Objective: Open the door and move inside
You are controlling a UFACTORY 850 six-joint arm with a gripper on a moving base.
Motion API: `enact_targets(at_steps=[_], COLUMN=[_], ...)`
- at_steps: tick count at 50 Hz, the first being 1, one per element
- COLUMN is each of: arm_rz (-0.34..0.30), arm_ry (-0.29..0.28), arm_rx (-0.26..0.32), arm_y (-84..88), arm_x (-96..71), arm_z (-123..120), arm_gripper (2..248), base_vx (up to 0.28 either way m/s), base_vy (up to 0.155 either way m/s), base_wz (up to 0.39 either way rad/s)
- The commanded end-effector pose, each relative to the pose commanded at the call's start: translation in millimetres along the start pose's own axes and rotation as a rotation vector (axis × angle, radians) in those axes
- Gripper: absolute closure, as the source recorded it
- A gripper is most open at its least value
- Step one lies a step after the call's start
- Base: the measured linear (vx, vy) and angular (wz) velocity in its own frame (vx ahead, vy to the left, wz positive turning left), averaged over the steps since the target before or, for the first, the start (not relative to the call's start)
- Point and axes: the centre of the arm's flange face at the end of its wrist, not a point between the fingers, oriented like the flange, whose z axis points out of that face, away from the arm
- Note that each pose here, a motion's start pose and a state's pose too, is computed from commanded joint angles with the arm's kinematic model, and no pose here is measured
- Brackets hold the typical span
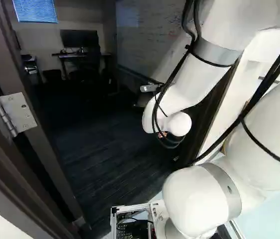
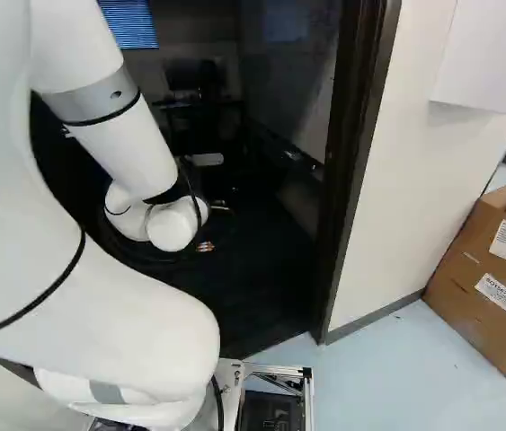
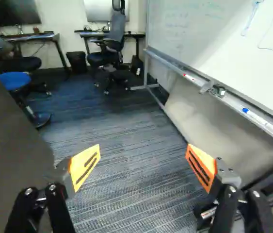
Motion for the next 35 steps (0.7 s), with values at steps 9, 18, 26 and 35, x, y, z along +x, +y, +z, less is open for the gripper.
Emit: enact_targets(at_steps=[9,18,26,35], arm_rz=[0.017,0.031,0.039,0.044], arm_ry=[0.002,0.004,0.005,0.005], arm_rx=[-0.039,-0.069,-0.087,-0.099], arm_y=[10.2,17.3,21.3,23.7], arm_x=[-7.8,-14.1,-18.1,-20.6], arm_z=[-12,-22,-28,-31], arm_gripper=[3,3,3,3], base_vx=[0.0,0.0,0.0,0.0], base_vy=[0.0,0.0,0.0,0.0], base_wz=[0.0,0.0,0.0,0.0])
